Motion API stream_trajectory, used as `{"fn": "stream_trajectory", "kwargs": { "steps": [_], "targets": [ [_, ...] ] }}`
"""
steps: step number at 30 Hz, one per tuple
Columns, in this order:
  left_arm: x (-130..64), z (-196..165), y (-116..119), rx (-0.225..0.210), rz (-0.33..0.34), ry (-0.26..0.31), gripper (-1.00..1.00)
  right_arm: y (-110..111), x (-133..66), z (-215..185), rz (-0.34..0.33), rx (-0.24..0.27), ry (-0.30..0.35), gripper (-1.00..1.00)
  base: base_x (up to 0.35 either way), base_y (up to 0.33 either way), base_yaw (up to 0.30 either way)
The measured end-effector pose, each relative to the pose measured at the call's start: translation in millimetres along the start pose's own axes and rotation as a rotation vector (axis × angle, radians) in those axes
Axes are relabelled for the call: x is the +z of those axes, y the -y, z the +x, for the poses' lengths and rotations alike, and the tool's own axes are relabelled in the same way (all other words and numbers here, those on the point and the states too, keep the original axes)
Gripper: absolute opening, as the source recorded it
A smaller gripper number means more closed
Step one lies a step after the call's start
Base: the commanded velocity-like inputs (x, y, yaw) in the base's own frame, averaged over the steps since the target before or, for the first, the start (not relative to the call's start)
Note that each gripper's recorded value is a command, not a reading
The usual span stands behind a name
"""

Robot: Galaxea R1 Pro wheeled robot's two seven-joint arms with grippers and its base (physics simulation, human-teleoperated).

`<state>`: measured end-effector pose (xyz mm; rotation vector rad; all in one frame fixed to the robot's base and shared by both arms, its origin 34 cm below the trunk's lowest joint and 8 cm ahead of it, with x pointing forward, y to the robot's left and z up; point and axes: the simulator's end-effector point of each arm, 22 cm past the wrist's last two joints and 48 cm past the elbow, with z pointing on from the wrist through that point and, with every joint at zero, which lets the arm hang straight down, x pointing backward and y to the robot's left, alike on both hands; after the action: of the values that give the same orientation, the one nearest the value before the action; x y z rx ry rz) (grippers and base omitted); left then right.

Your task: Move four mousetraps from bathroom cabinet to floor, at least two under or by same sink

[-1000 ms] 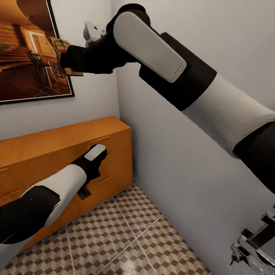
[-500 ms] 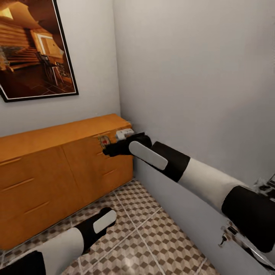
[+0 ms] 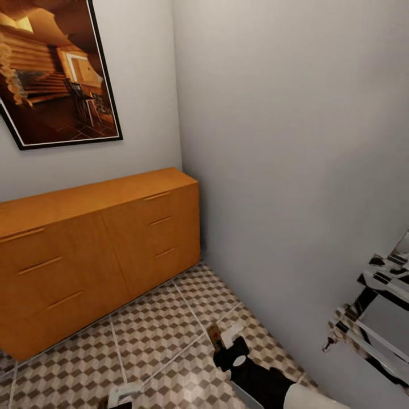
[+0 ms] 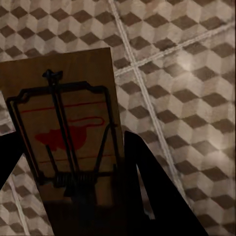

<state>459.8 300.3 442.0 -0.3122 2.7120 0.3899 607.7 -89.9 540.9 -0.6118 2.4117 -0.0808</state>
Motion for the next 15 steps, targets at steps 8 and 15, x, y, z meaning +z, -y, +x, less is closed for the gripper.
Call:
{"fn": "stream_trajectory", "kwargs": {
  "steps": [8, 15],
  "targets": [
    [2.4, 55, -23, 0.023, 0.031, -0.038, -1.0, 2, 2.6, 132, -0.058, -0.08, -0.119, -1.0, -0.107, 0.001, 0.0],
    [-1.3, 77, -12, 0.025, 0.1, -0.064, -1.0, -27, -18.2, 194, -0.104, -0.058, -0.153, -1.0, -0.02, 0.0, 0.0]
  ]
}}
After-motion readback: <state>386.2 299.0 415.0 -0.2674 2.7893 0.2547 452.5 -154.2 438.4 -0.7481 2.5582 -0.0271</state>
